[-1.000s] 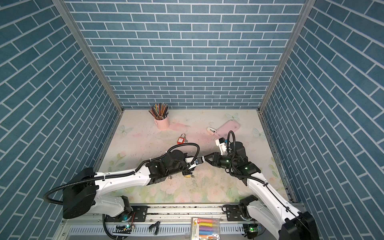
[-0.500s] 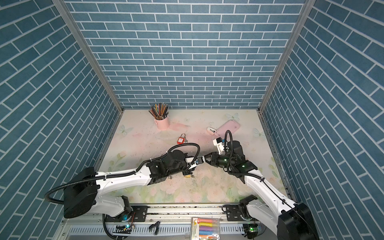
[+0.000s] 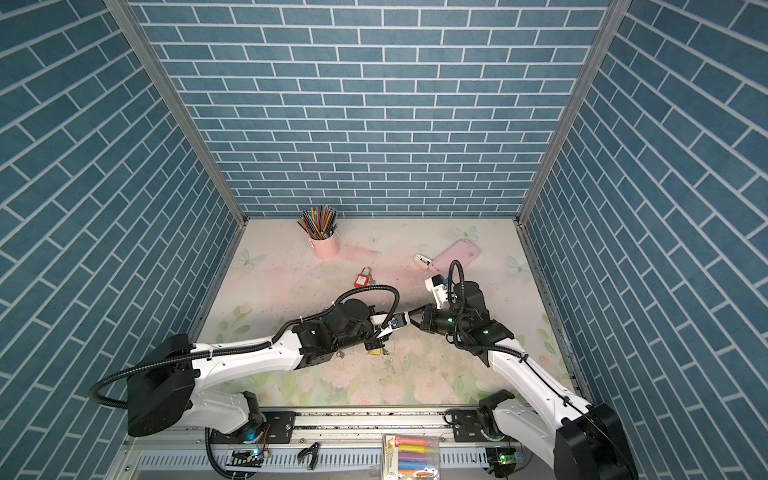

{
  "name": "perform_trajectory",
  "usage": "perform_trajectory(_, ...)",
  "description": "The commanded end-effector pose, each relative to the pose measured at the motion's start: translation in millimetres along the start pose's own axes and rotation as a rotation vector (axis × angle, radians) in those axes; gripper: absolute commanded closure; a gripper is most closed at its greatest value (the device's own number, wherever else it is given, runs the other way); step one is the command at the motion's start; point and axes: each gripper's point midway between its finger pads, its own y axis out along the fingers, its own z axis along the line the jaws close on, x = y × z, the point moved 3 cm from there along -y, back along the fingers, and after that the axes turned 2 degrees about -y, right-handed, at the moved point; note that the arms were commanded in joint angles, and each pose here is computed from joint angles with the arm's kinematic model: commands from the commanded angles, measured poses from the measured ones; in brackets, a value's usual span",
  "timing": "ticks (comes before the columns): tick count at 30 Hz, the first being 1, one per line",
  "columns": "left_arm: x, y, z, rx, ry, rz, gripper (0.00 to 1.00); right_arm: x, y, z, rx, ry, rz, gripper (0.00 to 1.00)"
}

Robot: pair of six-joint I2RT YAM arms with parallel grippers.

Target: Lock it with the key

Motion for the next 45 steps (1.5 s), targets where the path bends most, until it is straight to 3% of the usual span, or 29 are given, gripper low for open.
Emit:
perform_trajectory(1, 14, -4, 0, -0.040, 0.010, -0.062, 1.00, -4, -4, 16, 0.073, -0.216, -0.015, 1.00)
perform_trajectory(6, 17, -8, 2, -0.057, 0.015, -0.086, 1.00, -8, -12, 20, 0.102, -0.385, -0.080, 1.00)
perform_trajectory(14, 22, -13, 6, -0.061, 0.051, -0.115, 1.00, -19, -10, 27, 0.129, -0.487, -0.066, 1.00)
perform_trajectory(27, 24, -15, 18, 0.028, 0.068, -0.132, 1.00, -21, 0, 6, 0.050, -0.349, -0.021, 1.00)
perform_trajectory(45, 37, -22, 38, 0.156, 0.085, -0.183, 1.00, -27, 7, 2, 0.070, -0.291, 0.033, 1.00)
